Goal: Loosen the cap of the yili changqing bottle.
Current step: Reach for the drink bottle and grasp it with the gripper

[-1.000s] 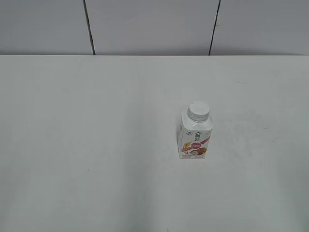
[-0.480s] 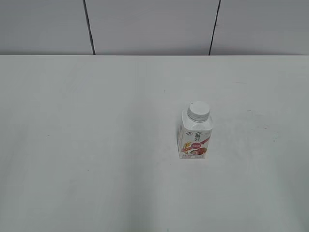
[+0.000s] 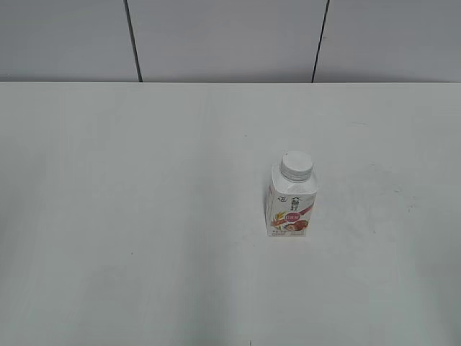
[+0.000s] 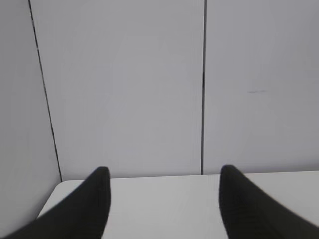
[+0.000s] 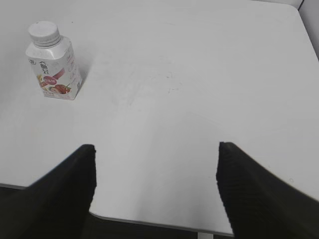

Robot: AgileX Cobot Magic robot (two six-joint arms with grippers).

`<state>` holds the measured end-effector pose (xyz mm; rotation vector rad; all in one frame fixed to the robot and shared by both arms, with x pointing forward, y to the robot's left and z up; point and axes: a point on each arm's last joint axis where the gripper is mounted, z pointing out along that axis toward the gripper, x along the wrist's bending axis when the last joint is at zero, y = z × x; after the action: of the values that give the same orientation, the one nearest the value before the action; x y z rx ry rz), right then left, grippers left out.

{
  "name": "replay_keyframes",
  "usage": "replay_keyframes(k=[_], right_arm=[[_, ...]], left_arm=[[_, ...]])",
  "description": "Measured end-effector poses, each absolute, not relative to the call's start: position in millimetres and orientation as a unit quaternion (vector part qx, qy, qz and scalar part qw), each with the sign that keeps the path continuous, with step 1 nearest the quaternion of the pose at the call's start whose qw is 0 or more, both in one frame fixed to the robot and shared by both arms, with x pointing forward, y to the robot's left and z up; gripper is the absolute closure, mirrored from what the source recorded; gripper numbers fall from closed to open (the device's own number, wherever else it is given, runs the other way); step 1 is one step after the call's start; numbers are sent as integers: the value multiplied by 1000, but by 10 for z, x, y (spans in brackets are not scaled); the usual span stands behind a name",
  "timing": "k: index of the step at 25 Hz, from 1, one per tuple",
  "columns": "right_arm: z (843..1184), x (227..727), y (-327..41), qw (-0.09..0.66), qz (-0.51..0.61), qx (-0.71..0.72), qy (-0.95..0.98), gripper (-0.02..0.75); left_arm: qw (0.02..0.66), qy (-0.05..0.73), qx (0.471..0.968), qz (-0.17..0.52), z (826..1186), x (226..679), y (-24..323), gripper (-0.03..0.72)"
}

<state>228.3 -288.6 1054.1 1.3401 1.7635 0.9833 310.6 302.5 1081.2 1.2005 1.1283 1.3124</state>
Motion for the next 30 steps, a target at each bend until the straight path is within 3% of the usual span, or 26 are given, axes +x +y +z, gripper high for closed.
replay_keyframes(k=[16, 30], right_arm=[[10541, 2283, -2886, 351, 380, 518, 681, 146], [10541, 2283, -2886, 351, 380, 518, 681, 146]], left_arm=[[471, 488, 539, 499, 10416, 4185, 3002, 322], [474, 493, 547, 483, 9962, 4663, 2987, 335]])
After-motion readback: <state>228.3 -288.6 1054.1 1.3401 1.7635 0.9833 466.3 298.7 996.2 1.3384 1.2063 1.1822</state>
